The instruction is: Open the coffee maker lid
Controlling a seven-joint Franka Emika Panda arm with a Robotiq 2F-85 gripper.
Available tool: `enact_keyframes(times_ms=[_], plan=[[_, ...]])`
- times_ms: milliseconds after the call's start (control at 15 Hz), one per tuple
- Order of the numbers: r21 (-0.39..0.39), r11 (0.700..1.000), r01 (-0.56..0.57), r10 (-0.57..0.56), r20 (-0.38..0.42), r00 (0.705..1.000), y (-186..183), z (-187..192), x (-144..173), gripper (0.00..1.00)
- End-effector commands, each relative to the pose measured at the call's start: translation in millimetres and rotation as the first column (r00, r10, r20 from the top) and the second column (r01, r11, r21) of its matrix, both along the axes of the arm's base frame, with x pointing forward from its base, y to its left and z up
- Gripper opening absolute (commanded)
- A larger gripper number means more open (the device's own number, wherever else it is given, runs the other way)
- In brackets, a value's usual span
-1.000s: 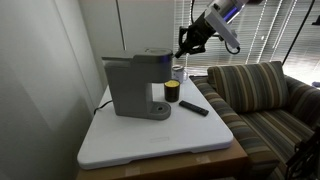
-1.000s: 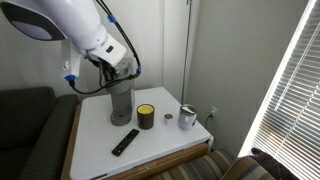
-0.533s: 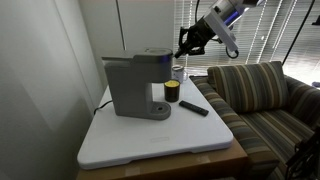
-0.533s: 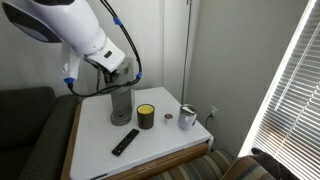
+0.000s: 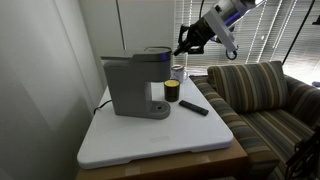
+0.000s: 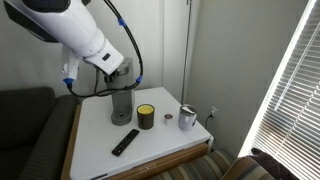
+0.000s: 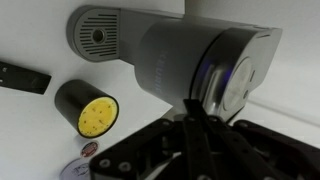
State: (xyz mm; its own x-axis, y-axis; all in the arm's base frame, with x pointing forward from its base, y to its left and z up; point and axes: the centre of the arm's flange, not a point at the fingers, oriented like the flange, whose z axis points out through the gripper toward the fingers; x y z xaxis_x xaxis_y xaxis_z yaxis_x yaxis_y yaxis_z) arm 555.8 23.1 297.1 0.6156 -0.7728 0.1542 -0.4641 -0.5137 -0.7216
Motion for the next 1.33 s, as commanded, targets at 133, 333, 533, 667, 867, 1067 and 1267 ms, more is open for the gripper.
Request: enact_keyframes(times_ms=[133, 333, 533, 667, 867, 1067, 1267], plan=[[0.044, 0.999, -0.013, 0.009, 0.092, 0.996, 7, 24, 14, 0.00], [0.048, 0.999, -0.024, 0.018, 0.121, 0.993, 10, 37, 19, 0.00], [0.052, 0.998, -0.032, 0.025, 0.130, 0.991, 12, 41, 20, 0.00], [0.053, 0.998, -0.038, 0.030, 0.138, 0.990, 14, 44, 21, 0.00], [0.051, 0.997, -0.052, 0.043, 0.156, 0.987, 19, 51, 24, 0.00], [0.047, 0.996, -0.072, 0.062, 0.178, 0.982, 25, 60, 29, 0.00], [0.044, 0.995, -0.091, 0.081, 0.198, 0.977, 32, 67, 32, 0.00]])
